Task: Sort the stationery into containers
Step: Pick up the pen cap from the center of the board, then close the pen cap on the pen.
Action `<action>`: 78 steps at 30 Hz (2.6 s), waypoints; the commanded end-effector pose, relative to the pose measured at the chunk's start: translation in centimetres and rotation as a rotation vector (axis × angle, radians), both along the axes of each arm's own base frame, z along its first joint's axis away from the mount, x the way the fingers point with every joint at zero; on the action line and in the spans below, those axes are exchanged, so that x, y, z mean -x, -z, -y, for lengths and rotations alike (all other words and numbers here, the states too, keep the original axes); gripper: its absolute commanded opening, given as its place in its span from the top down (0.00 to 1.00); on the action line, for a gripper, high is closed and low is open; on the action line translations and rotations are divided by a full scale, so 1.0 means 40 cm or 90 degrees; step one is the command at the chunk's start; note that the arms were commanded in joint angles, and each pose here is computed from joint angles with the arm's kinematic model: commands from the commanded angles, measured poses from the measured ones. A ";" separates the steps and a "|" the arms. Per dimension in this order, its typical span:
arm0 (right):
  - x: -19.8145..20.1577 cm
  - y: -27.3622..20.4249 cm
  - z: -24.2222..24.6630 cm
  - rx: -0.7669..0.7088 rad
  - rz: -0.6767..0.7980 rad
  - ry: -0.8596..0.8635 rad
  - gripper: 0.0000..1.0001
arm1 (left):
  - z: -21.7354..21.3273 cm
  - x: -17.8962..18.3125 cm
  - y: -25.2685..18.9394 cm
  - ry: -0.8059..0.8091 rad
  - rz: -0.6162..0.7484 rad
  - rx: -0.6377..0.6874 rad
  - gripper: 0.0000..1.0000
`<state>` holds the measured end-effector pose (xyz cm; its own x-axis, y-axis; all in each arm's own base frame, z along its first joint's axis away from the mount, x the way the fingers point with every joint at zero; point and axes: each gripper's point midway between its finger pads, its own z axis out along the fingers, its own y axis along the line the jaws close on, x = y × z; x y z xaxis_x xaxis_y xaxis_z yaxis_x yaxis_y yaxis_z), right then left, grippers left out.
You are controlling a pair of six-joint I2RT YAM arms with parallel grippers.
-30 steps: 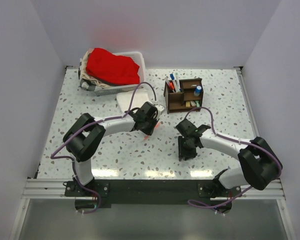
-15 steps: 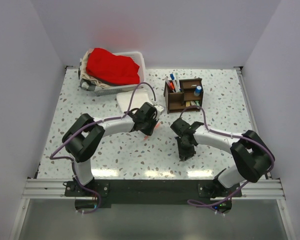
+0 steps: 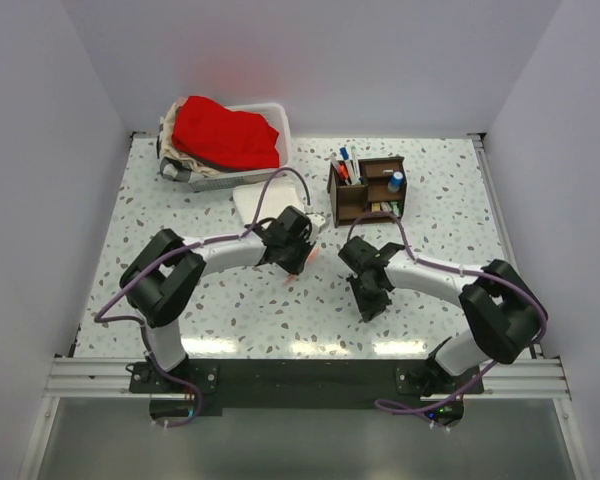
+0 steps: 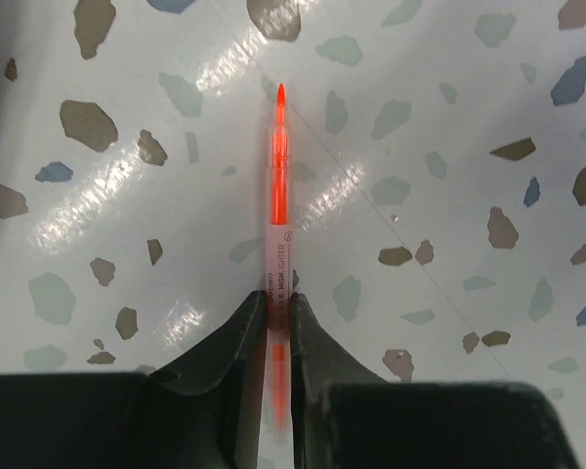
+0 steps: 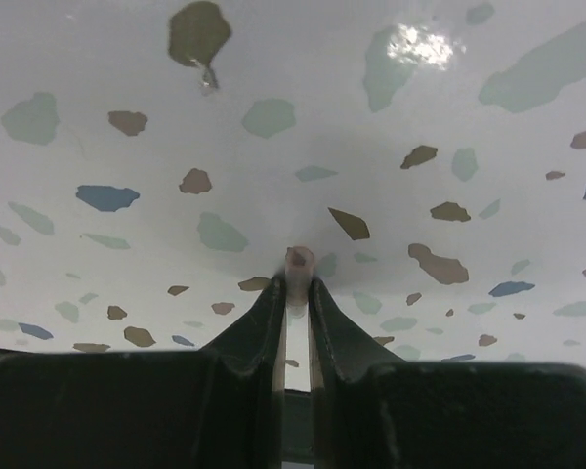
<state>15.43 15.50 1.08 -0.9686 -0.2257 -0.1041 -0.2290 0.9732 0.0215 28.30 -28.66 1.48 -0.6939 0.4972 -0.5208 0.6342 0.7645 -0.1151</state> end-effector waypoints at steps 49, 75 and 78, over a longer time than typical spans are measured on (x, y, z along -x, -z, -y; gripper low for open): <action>-0.238 -0.451 -0.176 0.236 1.027 -1.065 1.00 | 0.017 0.205 -0.379 0.354 -0.225 0.404 1.00; -0.253 -0.486 -0.202 0.235 1.007 -1.039 1.00 | 0.014 0.179 -0.341 0.301 -0.249 0.411 1.00; -0.253 -0.487 -0.206 0.232 1.006 -1.037 1.00 | 0.017 0.174 -0.336 0.298 -0.251 0.409 1.00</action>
<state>25.15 23.17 17.43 0.7581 -0.6432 -0.1072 -0.2507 -0.1357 -0.9585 20.92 -29.00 14.61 -0.6717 0.4869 -0.5583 0.6979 0.1631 -0.6974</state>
